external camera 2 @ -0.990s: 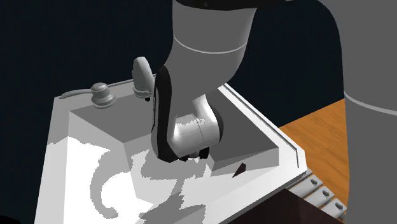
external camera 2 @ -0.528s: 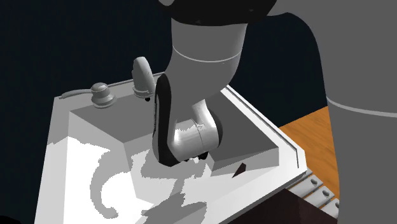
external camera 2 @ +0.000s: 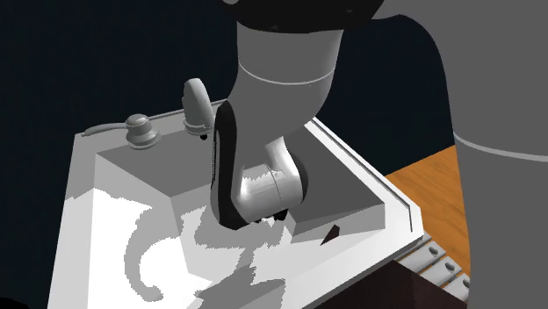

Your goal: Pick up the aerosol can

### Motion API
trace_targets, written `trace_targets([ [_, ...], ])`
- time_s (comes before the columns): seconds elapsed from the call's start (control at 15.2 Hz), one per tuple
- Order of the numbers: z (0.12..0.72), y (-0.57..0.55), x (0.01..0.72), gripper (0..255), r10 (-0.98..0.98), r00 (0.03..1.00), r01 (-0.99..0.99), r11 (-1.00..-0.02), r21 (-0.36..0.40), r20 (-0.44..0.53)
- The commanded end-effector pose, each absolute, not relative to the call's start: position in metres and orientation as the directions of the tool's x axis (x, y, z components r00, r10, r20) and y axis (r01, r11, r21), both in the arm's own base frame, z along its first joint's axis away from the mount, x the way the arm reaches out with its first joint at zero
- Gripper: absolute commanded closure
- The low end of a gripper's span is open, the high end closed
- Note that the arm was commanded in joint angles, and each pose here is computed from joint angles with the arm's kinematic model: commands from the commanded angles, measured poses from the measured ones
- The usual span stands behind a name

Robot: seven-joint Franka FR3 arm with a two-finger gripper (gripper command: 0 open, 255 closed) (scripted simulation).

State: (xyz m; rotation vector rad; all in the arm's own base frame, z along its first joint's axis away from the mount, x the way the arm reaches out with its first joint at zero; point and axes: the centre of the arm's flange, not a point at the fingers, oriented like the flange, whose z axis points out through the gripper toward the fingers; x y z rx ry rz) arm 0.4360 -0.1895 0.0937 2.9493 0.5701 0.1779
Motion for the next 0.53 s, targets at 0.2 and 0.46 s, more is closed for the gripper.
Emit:
trace_targets([
  [0.2, 0.117, -0.189, 0.436, 255, 0.377, 0.922, 0.362, -0.920, 0.150, 0.089],
  [0.46, 0.138, -0.189, 0.436, 255, 0.377, 0.922, 0.362, -0.920, 0.150, 0.089],
])
